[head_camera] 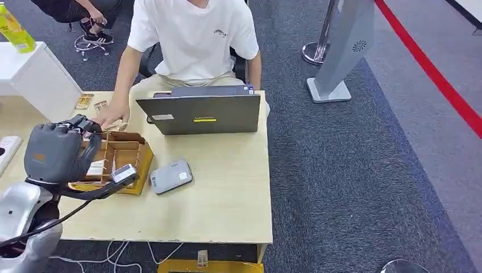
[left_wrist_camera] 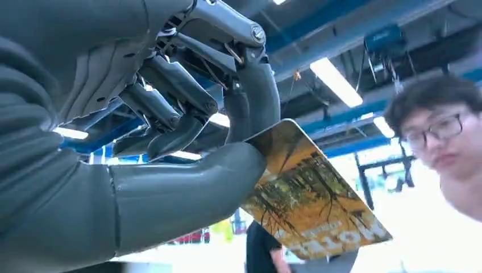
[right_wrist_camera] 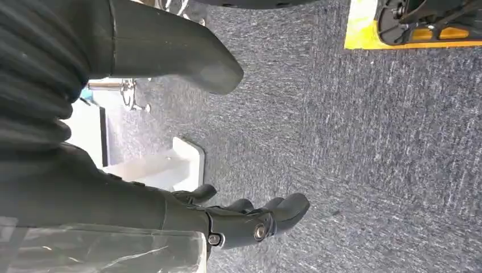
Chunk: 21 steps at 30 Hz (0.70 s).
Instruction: Pass the card to the sensor for recognition and then transmit it.
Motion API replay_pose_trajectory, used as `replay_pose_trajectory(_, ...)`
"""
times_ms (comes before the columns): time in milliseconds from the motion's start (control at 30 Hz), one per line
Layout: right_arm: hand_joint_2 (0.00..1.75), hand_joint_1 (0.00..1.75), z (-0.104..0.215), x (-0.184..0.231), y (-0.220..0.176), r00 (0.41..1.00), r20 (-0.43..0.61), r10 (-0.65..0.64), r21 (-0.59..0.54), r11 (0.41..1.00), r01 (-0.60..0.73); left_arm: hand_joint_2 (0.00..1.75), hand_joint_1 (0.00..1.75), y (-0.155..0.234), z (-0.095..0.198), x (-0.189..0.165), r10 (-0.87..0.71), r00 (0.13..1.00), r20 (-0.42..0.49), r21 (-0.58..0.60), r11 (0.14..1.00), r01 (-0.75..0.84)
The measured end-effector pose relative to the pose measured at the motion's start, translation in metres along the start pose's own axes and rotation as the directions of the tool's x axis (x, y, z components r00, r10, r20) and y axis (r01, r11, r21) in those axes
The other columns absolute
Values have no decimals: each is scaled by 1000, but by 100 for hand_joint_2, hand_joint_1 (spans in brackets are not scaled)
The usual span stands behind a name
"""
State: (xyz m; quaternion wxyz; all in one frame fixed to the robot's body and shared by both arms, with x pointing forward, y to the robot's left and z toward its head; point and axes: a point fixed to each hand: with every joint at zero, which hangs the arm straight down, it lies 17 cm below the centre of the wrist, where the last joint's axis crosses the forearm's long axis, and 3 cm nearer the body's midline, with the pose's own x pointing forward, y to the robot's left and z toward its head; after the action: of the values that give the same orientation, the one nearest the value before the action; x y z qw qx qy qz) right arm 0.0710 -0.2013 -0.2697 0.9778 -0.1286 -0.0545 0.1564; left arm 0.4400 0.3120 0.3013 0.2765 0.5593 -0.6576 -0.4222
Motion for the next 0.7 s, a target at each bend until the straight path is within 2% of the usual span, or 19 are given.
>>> replay_pose_trajectory(267,175,0,0,0,0,1000,0,0,0,1000,0,175,175,27,-10,4,-4,1000,19,69,998,3)
replay_pose_trajectory(367,175,0,0,0,0,1000,2,6,0,1000,-6,175,175,47,-25,3,-3,1000,25,129,992,0)
replay_pose_trajectory(467,175,0,0,2,2,1000,11,29,8,1000,-29,175,175,79,-58,-11,-33,999,1,214,976,32)
replay_pose_trajectory(567,175,0,1,7,4,996,35,82,21,996,-82,175,175,98,-102,-49,-159,982,-99,268,946,181)
replay_pose_trajectory(700,175,0,1,10,6,991,53,125,29,991,-127,175,175,86,-161,-92,-272,943,-191,226,923,312)
